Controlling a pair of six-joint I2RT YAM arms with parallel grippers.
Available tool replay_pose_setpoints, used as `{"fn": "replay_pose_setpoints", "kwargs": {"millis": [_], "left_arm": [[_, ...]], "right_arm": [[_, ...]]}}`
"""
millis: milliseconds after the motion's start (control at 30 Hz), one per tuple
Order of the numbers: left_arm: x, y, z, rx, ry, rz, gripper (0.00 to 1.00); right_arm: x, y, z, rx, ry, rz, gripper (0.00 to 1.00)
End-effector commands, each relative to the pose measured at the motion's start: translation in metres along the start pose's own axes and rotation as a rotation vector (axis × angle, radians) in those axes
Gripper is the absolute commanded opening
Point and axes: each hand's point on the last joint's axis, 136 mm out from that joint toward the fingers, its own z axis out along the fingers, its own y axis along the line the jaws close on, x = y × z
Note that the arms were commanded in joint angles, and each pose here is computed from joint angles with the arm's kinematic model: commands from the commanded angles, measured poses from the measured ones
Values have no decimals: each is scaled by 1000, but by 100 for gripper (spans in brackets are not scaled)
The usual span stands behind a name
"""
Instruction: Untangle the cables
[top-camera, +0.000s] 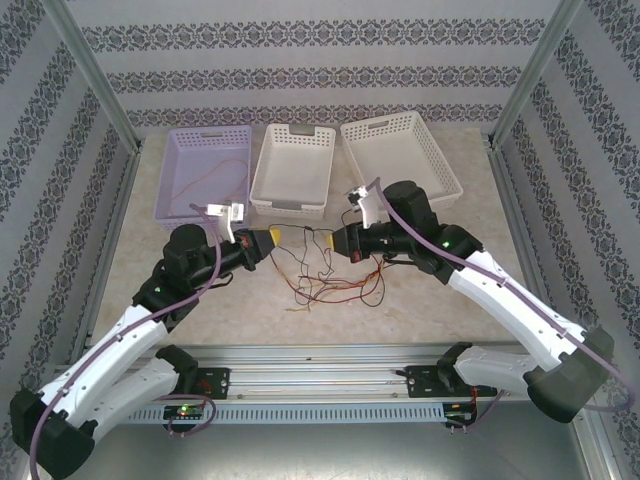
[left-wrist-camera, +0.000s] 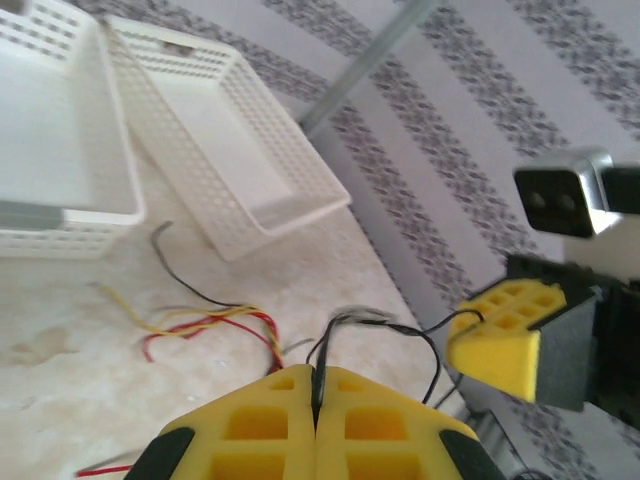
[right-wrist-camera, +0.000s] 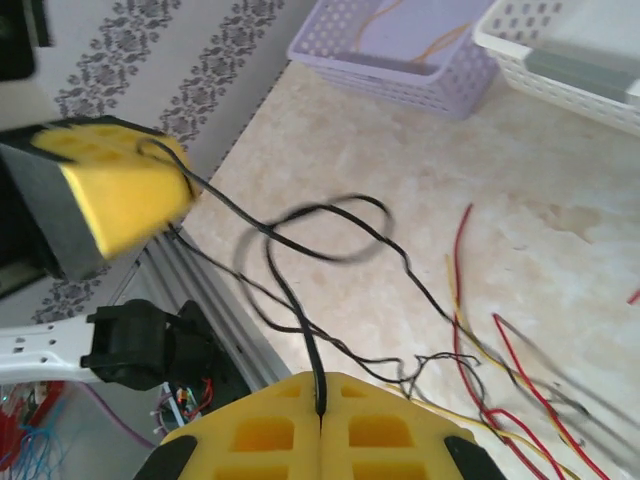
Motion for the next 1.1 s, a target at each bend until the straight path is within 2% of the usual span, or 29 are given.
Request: {"fn": "replay_pose_setpoints", "kwargs": {"millis": [0,300,400,533,600,700,767,900,1067], "left_arm": [[-8,28,-19,-208,-8,15,0],[-50,44,-81,-480,-48,94,0],[-58,48,-96,-555,-47,134,0],[-62,45,-109,-573,-67,161,0],[-62,47,-114,-593,-75,169,0],[-56,49,-114,-587,-66,174,0],[-53,52,-116,-589,-74,179,0],[-47,62,-121,-619,-84,201,0],[-36,75,-119,-646,-66,225,0]], "right_arm": [[1,-18,-17,72,-46,17,0],[-2,-116,-80,354,-239,315,0],[-4,-131,-96,414,-298,374,0],[-25,-109,-107,354,-358,346,0],[-42,-97,-127,388,-418,307,0],[-75,-60,-155,345,-523,222,0],[-96,-37,-166,315,-551,179,0],[-133,8,-175,253,-568,75,0],[-174,61,-159,149,-524,-28,0]]}}
